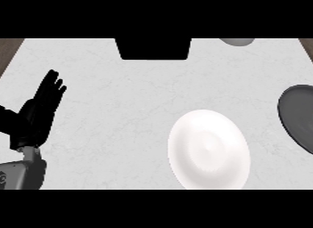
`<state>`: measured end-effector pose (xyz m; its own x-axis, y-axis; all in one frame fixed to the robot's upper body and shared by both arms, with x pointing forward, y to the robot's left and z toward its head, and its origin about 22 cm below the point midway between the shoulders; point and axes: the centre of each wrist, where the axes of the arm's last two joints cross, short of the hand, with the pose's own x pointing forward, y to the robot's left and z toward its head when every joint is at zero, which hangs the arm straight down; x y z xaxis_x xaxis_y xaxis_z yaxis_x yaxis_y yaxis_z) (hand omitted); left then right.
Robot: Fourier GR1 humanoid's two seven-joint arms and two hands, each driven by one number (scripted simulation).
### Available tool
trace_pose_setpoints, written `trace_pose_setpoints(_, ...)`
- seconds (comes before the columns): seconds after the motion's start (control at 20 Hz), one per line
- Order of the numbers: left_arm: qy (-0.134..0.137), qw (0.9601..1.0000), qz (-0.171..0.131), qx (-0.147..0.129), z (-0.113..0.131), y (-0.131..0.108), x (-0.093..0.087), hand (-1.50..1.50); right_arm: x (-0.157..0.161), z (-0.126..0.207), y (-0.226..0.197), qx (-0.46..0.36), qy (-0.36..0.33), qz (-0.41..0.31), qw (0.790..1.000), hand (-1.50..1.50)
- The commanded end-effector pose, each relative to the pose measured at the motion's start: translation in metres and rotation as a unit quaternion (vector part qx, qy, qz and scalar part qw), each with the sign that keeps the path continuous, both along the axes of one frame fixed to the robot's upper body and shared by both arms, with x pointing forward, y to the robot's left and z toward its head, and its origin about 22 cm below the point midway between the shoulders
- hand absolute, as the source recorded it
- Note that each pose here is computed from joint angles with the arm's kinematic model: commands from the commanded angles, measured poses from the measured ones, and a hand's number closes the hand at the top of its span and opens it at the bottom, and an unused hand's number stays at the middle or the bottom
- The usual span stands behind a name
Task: Pick the tomato from the plate and place it in the pan
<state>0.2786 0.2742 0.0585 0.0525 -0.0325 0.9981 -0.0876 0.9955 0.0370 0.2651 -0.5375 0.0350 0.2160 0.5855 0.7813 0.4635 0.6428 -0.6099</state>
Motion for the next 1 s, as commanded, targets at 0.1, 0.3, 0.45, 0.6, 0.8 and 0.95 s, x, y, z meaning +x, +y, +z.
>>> trace_pose_setpoints(0.1,-0.003,1.0,0.008,0.003,0.0,-0.003,-0.01,0.0,-0.07,0.006,-0.049,0.103,-0.079,0.001,0.992,-1.5)
trace_pose_setpoints(0.3,-0.002,0.9999,0.015,0.0,0.0,0.011,-0.003,0.0,-0.114,0.011,-0.071,0.153,-0.117,0.039,0.981,-1.5)
trace_pose_setpoints(0.45,0.0,1.0,0.006,0.004,-0.01,0.012,-0.008,0.0,-0.148,0.016,-0.084,0.184,-0.108,0.067,0.975,-1.5)
trace_pose_setpoints(0.6,-0.003,0.9999,0.015,-0.001,-0.008,0.004,-0.002,0.0,-0.185,0.02,-0.094,0.158,-0.102,0.079,0.979,-1.5)
trace_pose_setpoints(0.8,0.001,1.0,0.004,0.0,0.009,-0.009,-0.004,0.0,-0.183,0.002,-0.085,0.152,-0.111,0.071,0.98,-1.5)
trace_pose_setpoints(0.95,0.006,1.0,0.003,0.0,-0.009,0.002,-0.012,0.0,-0.191,0.01,-0.09,0.148,-0.101,0.058,0.982,-1.5)
